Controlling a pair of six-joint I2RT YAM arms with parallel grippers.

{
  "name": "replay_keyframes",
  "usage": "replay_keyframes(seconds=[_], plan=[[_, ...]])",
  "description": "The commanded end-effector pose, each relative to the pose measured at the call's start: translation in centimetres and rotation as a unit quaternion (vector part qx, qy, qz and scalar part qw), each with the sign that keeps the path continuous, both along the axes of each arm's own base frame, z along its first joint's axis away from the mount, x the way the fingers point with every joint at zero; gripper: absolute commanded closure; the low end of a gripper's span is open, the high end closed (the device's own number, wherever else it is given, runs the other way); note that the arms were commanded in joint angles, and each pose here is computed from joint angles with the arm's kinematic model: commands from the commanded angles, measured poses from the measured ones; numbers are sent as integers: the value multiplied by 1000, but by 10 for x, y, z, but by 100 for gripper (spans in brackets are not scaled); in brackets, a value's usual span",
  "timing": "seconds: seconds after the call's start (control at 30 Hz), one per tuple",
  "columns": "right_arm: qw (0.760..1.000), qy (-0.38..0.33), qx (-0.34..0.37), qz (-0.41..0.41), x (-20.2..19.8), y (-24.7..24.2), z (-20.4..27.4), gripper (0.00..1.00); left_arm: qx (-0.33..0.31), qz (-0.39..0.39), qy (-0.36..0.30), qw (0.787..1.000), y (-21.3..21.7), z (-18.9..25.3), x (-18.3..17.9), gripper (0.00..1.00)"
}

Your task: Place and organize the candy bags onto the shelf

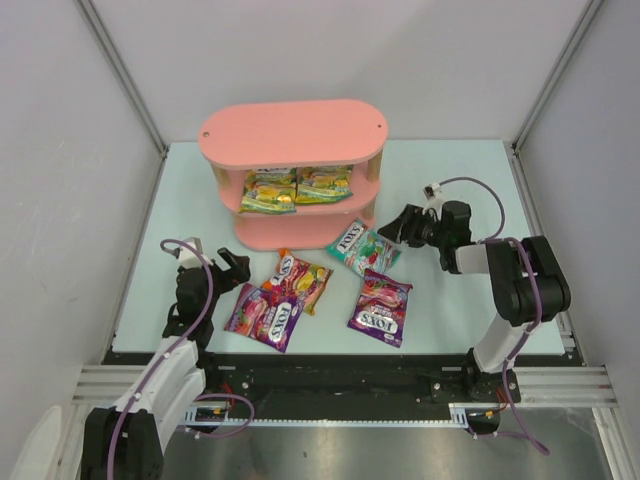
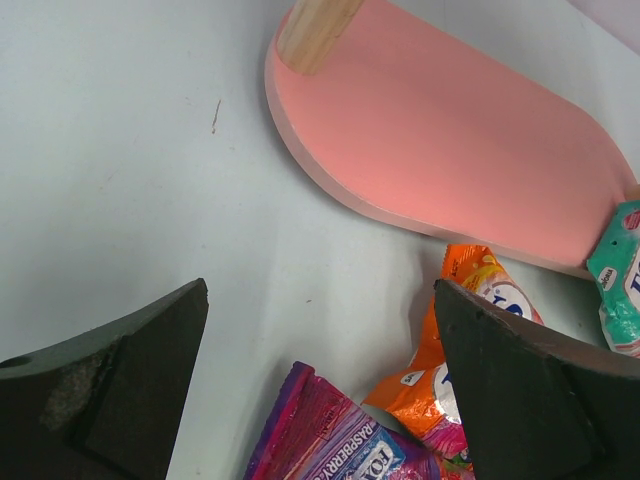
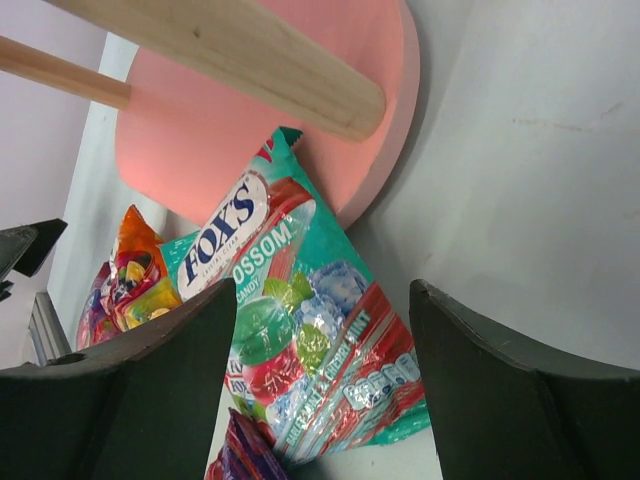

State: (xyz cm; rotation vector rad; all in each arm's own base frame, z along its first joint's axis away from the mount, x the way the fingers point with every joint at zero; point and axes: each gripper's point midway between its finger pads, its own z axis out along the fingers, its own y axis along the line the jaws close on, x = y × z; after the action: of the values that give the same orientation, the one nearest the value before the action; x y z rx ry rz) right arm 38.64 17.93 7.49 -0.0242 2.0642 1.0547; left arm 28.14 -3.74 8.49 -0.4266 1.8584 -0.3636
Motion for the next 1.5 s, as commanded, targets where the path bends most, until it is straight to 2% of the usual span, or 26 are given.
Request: replay_keyframes(seconds=[0.0, 0.5, 0.8, 0.9, 1.37, 1.4, 1.47], plan=[[999, -44, -10, 17, 16, 6, 12, 26, -11, -1, -25, 1000, -1, 16, 7, 0], [997, 19, -24, 71, -11, 27, -24, 28, -11, 0, -25, 1000, -1, 16, 7, 0], [993, 8, -91, 81, -40, 45, -22, 29, -11, 0, -26, 1000, -1, 17, 7, 0], [992, 14, -94, 83, -51, 48, -20, 30, -11, 1, -26, 1000, 0, 17, 7, 0], [990, 35, -98, 92, -99, 44, -25, 47, -11, 0, -26, 1000, -1, 17, 7, 0], [990, 32, -99, 90, -99, 44, -23, 49, -10, 1, -24, 1000, 0, 16, 7, 0], [991, 32, -101, 86, -98, 42, -24, 59, -10, 0, -25, 1000, -1, 16, 7, 0]])
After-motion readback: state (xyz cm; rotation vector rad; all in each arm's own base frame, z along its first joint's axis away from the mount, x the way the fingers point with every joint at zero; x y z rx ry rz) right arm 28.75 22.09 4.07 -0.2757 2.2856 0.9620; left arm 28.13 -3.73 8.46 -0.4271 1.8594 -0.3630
